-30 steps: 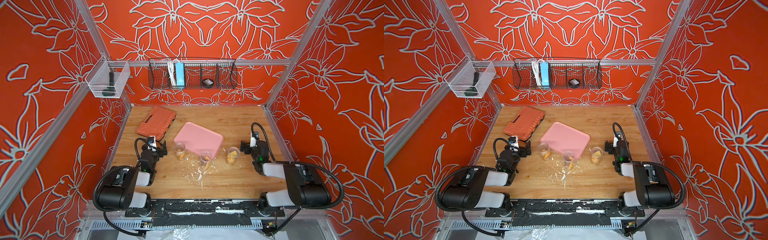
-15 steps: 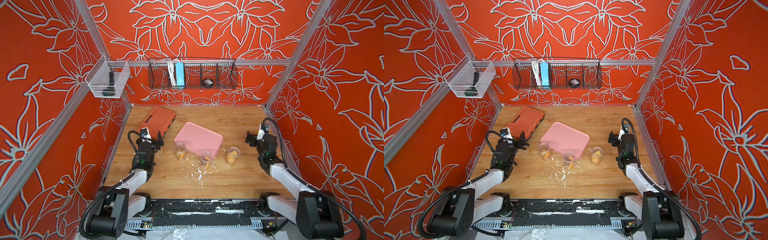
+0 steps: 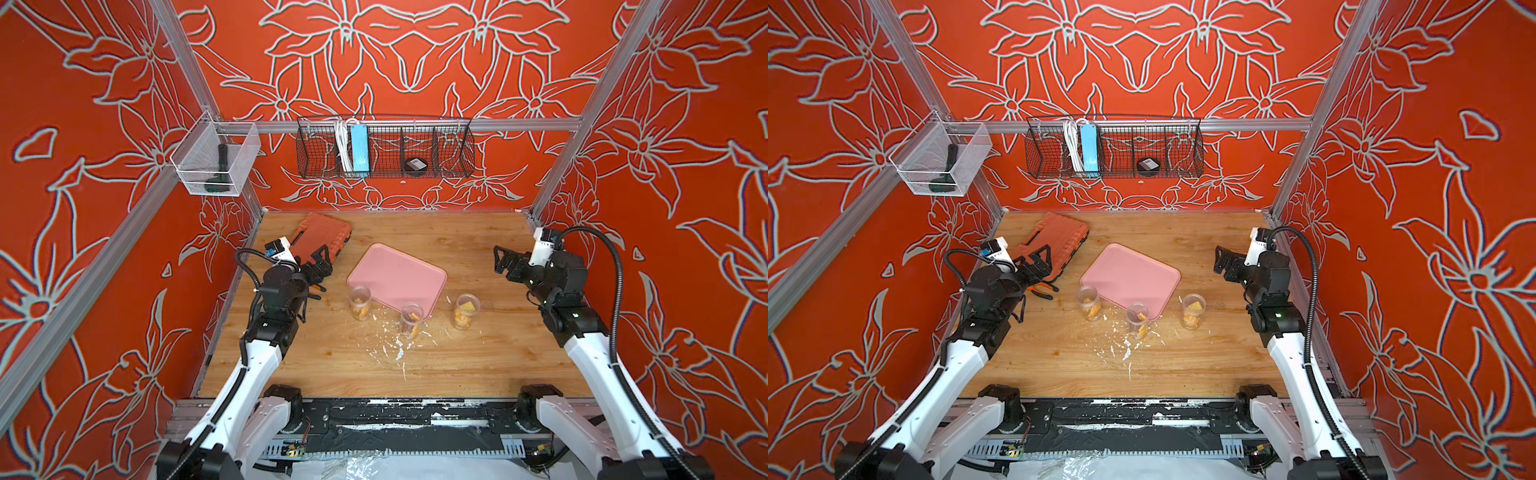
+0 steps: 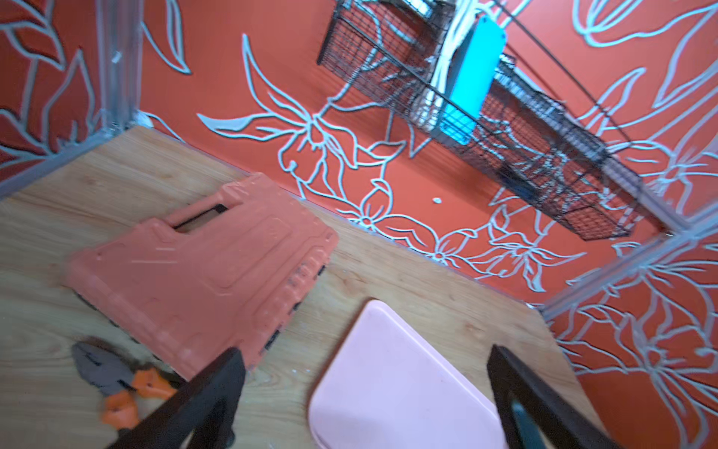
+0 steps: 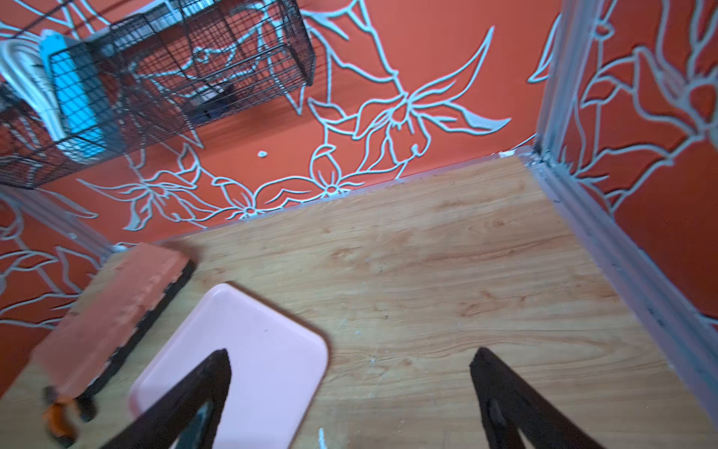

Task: Pour the cookies out of the jar
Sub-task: Pick up the jar from the center of the board.

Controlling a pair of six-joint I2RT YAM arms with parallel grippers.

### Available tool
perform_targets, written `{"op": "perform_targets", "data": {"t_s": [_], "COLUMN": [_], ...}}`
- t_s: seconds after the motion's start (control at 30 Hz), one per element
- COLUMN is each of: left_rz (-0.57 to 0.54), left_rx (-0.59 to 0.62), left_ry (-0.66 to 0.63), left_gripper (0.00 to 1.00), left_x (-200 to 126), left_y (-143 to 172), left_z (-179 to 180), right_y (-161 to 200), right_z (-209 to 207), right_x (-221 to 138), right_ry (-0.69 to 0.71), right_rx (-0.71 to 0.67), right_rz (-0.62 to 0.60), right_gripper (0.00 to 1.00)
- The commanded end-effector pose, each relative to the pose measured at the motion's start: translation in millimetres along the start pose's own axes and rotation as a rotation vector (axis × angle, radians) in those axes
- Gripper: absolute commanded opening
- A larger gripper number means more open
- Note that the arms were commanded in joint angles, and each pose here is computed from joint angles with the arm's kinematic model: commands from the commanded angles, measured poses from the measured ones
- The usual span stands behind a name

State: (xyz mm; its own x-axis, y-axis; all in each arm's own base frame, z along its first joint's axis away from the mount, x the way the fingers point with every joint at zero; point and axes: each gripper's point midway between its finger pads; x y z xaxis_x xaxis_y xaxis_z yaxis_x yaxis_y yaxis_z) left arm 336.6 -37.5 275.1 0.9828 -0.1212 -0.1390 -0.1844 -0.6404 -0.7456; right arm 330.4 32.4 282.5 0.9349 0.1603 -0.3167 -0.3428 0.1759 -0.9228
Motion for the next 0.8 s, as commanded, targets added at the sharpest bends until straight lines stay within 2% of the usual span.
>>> {"op": "perform_targets", "data": {"t_s": [0.0, 0.1, 0.2, 0.4, 0.57, 0.77], "left_rz": [0.157, 0.272, 0.391, 0.494, 0.607, 0.715], "left_rx": [-0.052, -0.055, -0.048, 0.006, 0.006, 0.085], "left_ry": [0.113, 0.248, 0.328, 0.386, 0.428, 0.44], "left_gripper": [0.98, 0.98, 0.98, 0.98, 0.98, 0.98], "left_x": [-14, -29, -44, -73, -81, -82], "left_y": [26, 46, 66, 85, 111, 139], "left_z": [-27, -52, -67, -75, -81, -88], "right_y": [21, 23, 34, 71, 83, 94], "right_z": [30, 44, 51, 56, 50, 44], "right_x": [-12, -22, -34, -59, -72, -68], "right_ry": [-0.149, -0.213, -0.238, -0.231, -0.145, -0.058], "right_rx": [0.094, 0.123, 0.128, 0.09, 0.003, -0.099], "right_rz": [0.153, 0.205, 0.282, 0.487, 0.551, 0.616], "right_gripper": [0.98, 0.98, 0.98, 0.99, 0.99, 0.99]}}
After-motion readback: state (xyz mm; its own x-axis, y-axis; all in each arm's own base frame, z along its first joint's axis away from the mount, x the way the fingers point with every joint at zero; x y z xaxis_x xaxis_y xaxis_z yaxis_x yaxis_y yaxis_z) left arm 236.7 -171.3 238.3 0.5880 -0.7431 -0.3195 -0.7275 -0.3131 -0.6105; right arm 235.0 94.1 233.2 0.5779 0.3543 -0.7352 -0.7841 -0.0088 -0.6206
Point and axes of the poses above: each gripper's point midway between its finger pads, its own x axis out along the fingers, its own z axis along the line the jaws close on, y = z × x, and after that the axes turned 9 degrees about -x, right-handed
